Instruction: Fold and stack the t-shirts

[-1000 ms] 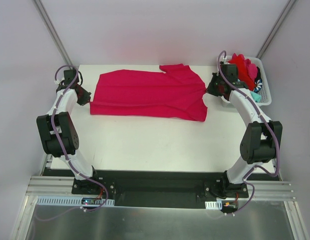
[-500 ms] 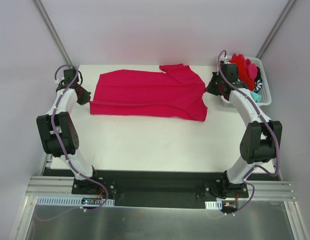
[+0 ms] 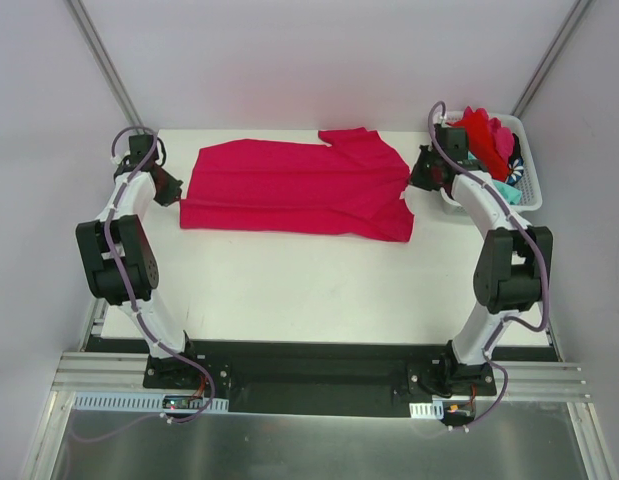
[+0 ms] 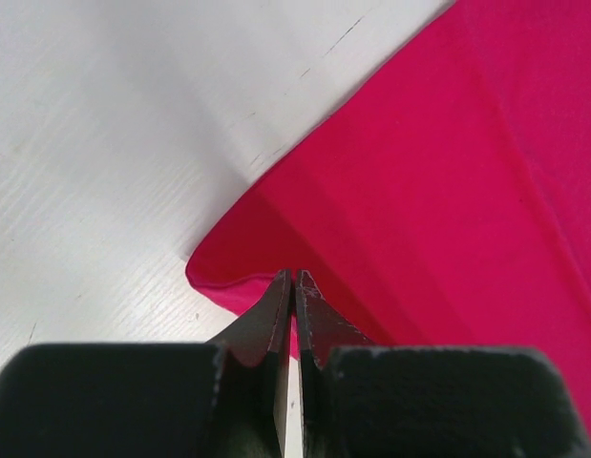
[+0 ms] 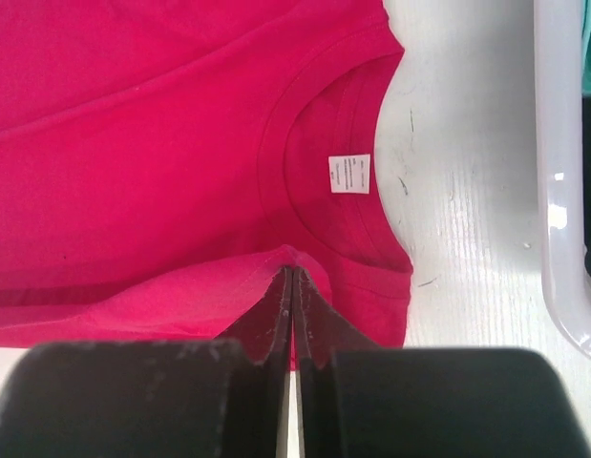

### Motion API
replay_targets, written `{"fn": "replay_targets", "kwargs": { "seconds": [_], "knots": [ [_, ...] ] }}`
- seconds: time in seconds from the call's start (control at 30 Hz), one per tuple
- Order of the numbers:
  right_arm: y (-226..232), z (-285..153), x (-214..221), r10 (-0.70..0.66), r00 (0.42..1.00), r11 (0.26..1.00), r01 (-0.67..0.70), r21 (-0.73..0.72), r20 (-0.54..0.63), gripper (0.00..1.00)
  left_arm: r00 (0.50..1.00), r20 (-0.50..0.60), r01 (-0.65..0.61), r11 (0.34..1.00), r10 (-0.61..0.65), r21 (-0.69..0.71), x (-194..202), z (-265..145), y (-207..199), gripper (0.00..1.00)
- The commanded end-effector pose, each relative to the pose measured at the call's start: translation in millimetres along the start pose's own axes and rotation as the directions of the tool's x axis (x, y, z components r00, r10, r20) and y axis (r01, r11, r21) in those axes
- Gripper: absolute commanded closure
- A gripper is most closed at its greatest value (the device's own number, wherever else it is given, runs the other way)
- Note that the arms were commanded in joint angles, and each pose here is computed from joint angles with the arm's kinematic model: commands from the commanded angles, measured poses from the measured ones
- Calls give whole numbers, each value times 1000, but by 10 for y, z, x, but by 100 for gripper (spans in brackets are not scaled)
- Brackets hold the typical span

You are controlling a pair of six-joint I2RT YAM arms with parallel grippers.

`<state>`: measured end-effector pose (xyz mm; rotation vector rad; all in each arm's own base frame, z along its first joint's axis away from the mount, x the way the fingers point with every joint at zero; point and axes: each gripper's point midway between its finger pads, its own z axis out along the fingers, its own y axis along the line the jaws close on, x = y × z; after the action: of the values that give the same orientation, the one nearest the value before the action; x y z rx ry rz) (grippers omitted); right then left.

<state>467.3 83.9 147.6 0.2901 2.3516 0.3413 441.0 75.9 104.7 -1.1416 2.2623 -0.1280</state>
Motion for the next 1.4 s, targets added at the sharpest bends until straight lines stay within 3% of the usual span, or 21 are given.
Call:
{"fn": "replay_targets", "kwargs": {
  "seconds": [0.0, 1.37],
  "knots": [
    [59, 60, -305, -13, 998, 1000, 15, -19, 69, 100, 1000, 17, -3, 1000, 2, 18, -111, -16, -122, 100],
    [8, 435, -365, -64, 998, 998, 64, -26, 11, 99, 997, -12, -73, 997, 73, 0, 0, 262, -252, 100]
  ]
}}
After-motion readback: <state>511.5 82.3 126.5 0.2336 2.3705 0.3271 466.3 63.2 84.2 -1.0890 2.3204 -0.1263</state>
